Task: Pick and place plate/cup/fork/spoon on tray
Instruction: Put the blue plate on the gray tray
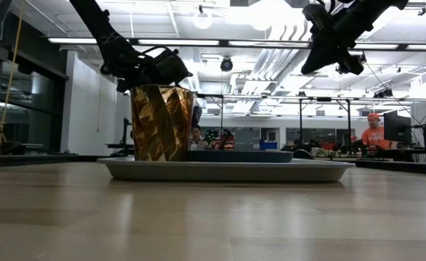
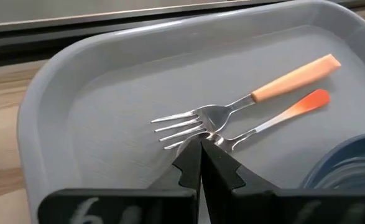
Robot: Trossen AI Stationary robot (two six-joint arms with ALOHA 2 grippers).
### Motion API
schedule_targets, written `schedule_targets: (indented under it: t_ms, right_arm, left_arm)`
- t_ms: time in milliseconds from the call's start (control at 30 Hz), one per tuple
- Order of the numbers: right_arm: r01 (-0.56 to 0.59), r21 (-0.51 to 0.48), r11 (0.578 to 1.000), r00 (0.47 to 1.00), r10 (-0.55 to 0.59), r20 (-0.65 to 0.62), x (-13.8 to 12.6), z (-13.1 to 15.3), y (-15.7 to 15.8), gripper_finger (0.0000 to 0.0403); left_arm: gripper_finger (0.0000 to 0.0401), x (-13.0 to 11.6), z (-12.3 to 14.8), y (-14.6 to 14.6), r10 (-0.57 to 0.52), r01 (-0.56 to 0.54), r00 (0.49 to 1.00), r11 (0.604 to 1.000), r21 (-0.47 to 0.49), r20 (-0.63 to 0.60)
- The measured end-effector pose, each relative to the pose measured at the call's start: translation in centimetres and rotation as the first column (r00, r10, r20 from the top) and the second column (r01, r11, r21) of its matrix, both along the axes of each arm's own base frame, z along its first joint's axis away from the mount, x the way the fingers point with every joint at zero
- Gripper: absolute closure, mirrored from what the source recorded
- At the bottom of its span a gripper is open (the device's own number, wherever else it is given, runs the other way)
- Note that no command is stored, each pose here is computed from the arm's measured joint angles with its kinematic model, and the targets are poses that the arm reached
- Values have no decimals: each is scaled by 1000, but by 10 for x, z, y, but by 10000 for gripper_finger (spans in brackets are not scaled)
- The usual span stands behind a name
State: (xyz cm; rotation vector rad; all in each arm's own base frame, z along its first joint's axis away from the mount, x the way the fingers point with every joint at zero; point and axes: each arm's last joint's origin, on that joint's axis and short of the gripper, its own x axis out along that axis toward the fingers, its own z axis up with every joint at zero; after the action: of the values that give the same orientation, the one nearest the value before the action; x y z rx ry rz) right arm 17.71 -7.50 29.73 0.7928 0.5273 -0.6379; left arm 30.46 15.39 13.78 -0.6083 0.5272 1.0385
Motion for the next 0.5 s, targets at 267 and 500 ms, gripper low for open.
schedule_targets:
  t_ms: [267, 500]
  right_arm:
    - [14, -11, 1000, 1000, -14, -4, 0, 0, 0, 403]
    - [13, -11, 1000, 1000, -13, -4, 0, 0, 0, 403]
  left_arm:
    - [401, -2, -3, -3, -25, 25, 999, 1000, -18, -40]
    - [401, -2, -4, -4, -48, 46, 998, 998, -40, -48]
